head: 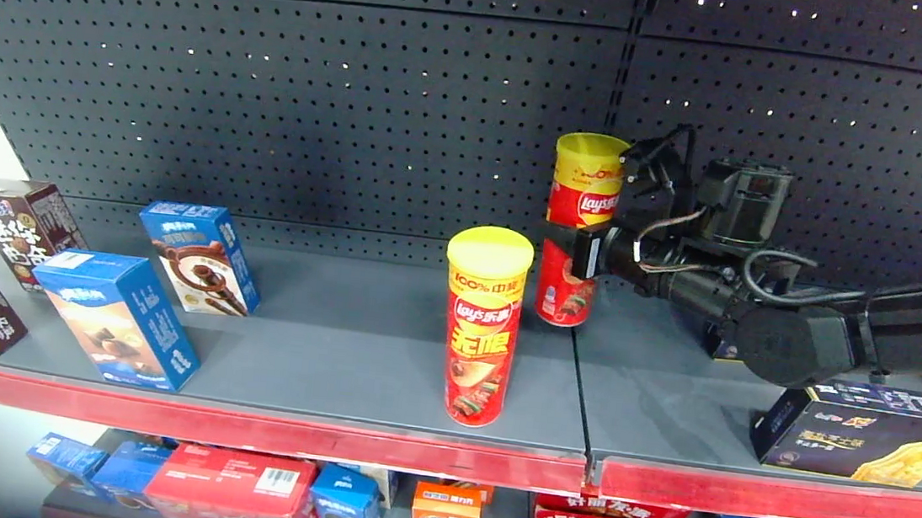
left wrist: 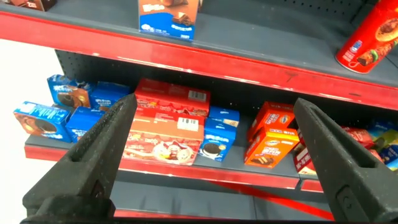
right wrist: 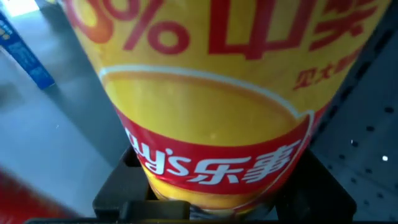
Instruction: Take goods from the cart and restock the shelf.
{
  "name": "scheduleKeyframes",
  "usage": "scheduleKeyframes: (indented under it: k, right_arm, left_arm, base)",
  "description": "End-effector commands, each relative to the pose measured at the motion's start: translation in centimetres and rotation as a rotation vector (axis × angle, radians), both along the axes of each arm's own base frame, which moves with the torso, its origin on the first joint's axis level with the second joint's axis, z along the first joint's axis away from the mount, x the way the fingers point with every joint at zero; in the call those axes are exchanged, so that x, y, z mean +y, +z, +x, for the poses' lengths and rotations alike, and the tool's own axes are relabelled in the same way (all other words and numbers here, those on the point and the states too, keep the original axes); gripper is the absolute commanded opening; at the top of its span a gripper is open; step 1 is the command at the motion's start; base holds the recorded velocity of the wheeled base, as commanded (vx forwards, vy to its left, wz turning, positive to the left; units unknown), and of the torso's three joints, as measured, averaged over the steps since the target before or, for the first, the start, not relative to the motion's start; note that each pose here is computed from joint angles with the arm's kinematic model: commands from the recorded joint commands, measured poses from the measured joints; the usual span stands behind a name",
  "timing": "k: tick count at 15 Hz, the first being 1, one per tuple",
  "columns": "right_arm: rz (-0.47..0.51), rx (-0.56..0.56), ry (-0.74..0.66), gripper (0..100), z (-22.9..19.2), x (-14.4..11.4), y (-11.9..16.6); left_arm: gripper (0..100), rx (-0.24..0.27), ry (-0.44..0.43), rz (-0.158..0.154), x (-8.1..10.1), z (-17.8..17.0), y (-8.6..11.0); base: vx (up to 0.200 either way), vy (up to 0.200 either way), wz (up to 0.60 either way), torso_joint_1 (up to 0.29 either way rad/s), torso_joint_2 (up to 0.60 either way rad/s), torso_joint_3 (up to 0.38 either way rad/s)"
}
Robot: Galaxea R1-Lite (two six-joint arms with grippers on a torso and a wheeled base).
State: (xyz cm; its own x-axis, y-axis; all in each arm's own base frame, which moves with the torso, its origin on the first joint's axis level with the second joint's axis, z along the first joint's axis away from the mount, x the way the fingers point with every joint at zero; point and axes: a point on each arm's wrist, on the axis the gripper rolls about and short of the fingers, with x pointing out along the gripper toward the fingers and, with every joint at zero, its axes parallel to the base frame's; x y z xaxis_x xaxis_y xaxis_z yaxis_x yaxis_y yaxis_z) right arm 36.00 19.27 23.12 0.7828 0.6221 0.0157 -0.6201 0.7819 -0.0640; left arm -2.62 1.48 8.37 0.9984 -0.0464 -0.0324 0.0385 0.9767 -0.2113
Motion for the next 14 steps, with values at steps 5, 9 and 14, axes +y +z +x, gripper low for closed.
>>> scheduleKeyframes:
  k: [5, 9, 14]
  right_arm:
    - [-0.003, 0.002, 0.039, 0, 1.4, 2.9, -1.3]
    - [0.001, -0.001, -0.001, 0, 2.6, 4.2, -2.1]
    - [0.000, 0.001, -0.003, 0, 3.2, 5.0, -3.0]
  left_arm:
    - [100, 0.003, 0.001, -0.001, 0.0, 0.0, 0.0]
    - [100, 0.002, 0.001, -0.003, 0.0, 0.0, 0.0]
    - [100, 0.002, 0.000, -0.018, 0.0, 0.0, 0.0]
  base:
    - [0.000, 0.000, 0.00, 0.000, 0.00, 0.000]
    - [0.000, 0.000, 0.00, 0.000, 0.00, 0.000]
    - [0.000, 0.000, 0.00, 0.000, 0.00, 0.000]
